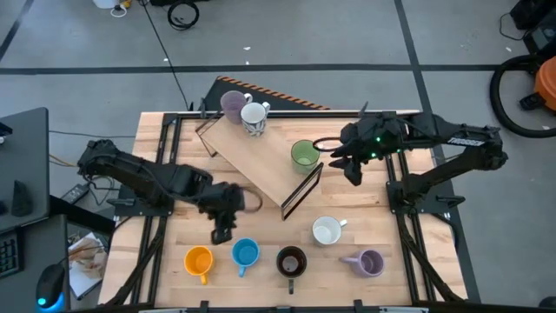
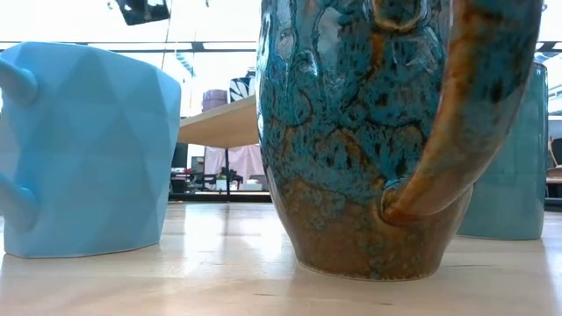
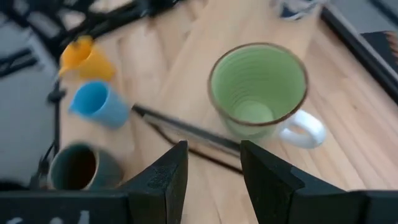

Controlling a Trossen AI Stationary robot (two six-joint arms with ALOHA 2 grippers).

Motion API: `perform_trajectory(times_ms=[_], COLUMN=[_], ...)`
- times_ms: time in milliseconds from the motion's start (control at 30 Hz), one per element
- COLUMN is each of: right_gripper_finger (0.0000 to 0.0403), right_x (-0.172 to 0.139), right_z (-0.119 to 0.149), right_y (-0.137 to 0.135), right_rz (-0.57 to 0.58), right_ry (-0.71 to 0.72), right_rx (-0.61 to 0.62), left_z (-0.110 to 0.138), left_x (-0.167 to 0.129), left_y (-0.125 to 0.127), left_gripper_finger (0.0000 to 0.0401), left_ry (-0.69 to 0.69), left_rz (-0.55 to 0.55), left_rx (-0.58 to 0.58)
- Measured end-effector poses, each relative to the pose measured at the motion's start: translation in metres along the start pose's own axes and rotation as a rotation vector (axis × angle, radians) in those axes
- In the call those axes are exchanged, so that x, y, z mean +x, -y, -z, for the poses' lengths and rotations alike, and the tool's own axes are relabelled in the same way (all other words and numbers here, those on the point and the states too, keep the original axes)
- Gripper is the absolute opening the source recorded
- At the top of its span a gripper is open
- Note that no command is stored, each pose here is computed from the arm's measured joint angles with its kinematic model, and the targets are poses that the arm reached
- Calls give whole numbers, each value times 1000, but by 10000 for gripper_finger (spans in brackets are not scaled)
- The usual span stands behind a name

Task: Place coffee mugs
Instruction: Put the yellow mug on the shelf

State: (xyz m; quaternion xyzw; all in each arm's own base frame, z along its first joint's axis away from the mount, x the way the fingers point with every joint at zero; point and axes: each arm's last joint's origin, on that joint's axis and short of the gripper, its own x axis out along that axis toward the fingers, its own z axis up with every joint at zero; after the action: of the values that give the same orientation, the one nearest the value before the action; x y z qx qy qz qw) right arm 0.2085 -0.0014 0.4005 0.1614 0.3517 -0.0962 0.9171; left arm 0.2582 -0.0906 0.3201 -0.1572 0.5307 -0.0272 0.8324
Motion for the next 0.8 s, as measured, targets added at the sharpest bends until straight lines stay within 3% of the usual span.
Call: perform_trajectory(times_ms=[133, 300, 500, 667, 800], right_gripper_finger=[154, 154, 154, 154, 154], right_x=[12, 24, 36, 48, 55], right_z=[6, 16, 31, 38, 42], right_y=[-4, -14, -38, -53, -62], right_rz=[82, 74, 84, 101, 79], right_ry=[70, 61, 29, 10, -26], right_rx=[106, 273, 356, 442, 483], left_z=[13, 23, 30, 33, 39], left_x=[0, -2, -2, -2, -2], left_y=[10, 20, 30, 37, 44], left_gripper_finger=[119, 119, 119, 119, 119], left_ry=[-46, -59, -41, -27, -33], left_rz=[-46, -46, -63, -43, -29], left_rx=[112, 240, 397, 422, 365])
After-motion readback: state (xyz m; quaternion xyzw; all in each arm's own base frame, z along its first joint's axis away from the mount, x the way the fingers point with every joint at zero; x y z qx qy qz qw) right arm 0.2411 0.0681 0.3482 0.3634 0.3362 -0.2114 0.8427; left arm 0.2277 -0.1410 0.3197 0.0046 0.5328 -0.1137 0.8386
